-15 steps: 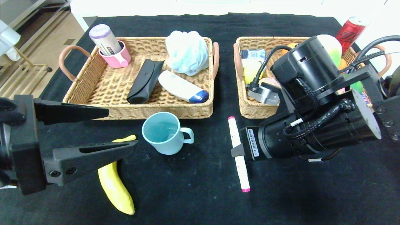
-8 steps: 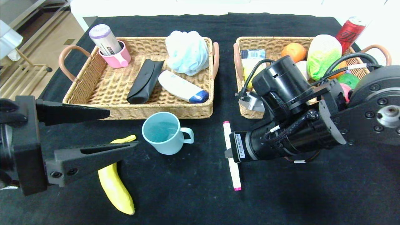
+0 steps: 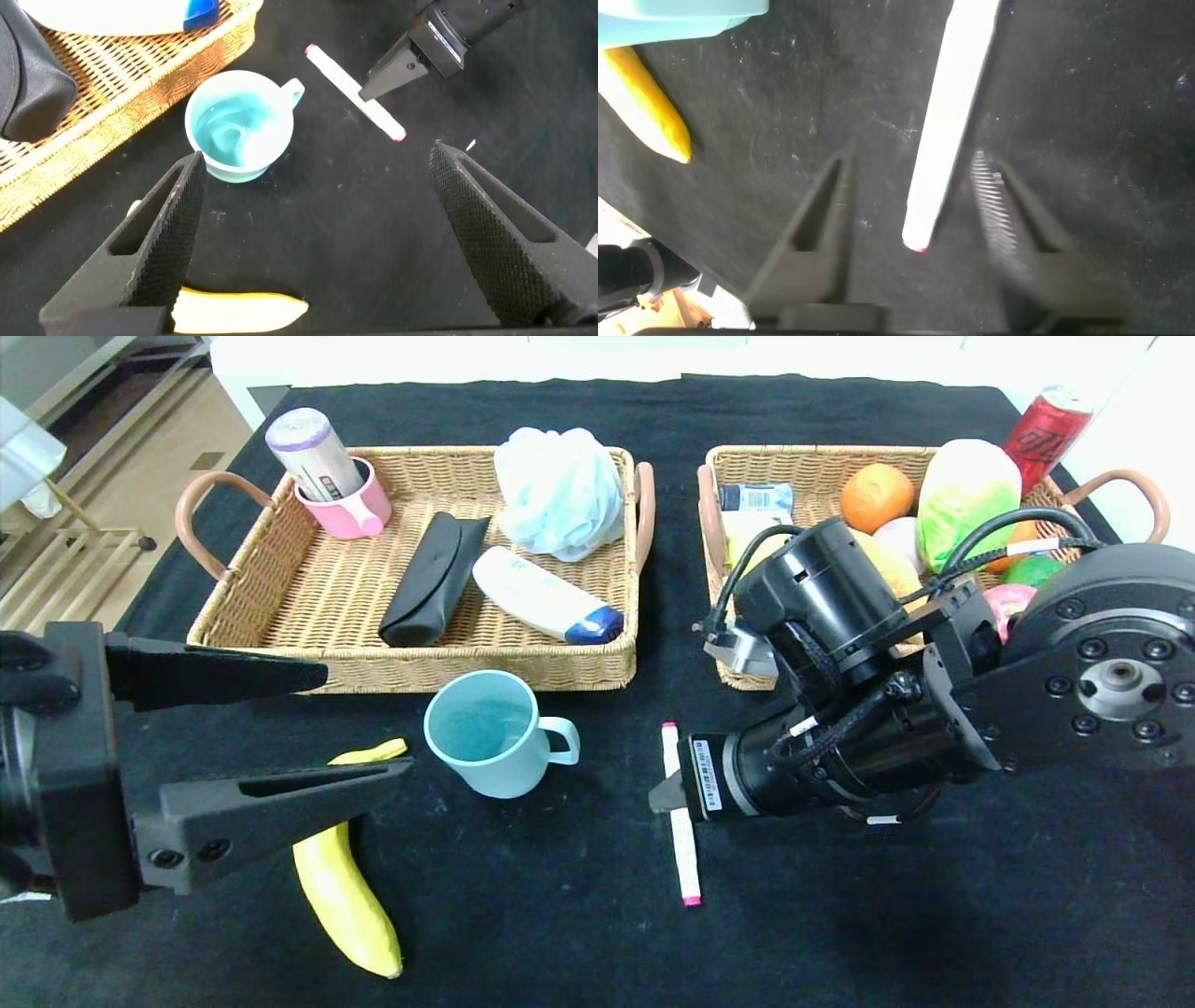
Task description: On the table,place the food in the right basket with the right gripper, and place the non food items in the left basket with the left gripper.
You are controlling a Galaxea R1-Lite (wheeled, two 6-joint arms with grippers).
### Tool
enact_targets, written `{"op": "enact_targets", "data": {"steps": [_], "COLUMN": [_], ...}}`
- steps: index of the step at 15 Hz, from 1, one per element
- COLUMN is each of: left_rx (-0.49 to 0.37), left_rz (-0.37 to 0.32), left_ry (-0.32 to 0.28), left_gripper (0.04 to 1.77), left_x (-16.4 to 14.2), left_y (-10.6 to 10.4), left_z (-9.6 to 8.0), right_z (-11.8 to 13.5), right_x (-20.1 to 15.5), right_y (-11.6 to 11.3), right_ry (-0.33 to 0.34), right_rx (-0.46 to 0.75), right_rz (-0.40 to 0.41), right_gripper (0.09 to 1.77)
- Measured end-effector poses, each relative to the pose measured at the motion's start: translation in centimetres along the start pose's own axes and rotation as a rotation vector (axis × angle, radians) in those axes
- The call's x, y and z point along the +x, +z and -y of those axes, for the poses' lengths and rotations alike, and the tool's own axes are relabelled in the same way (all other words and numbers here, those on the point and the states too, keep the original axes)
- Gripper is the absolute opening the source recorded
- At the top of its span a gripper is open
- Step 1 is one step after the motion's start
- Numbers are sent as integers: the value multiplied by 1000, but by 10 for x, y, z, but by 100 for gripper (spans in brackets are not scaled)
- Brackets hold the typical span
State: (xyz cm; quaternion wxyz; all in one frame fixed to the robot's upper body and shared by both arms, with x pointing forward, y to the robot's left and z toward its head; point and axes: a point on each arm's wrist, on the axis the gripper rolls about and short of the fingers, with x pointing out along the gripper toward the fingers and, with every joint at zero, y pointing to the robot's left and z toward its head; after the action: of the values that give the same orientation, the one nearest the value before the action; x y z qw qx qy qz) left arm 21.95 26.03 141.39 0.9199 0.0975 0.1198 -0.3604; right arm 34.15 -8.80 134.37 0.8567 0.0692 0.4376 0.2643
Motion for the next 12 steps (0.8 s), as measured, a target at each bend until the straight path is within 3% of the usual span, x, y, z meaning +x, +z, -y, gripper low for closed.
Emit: {"op": "enact_targets", "data": {"steps": [5, 12], "left_rx": [-1, 0], "left_rz": [0, 6], "left_ry": [2, 7], "left_gripper": [172, 172], "left_x": [-1, -2], "left_y": [0, 1], "left_z": [0, 0], "right_z": [-2, 8], "right_x": [-9, -61], "right_y": [1, 4], "right_ry": [11, 21], "right_rx": [-2, -178], "right_rz": [15, 96], "right_gripper": [133, 155]}}
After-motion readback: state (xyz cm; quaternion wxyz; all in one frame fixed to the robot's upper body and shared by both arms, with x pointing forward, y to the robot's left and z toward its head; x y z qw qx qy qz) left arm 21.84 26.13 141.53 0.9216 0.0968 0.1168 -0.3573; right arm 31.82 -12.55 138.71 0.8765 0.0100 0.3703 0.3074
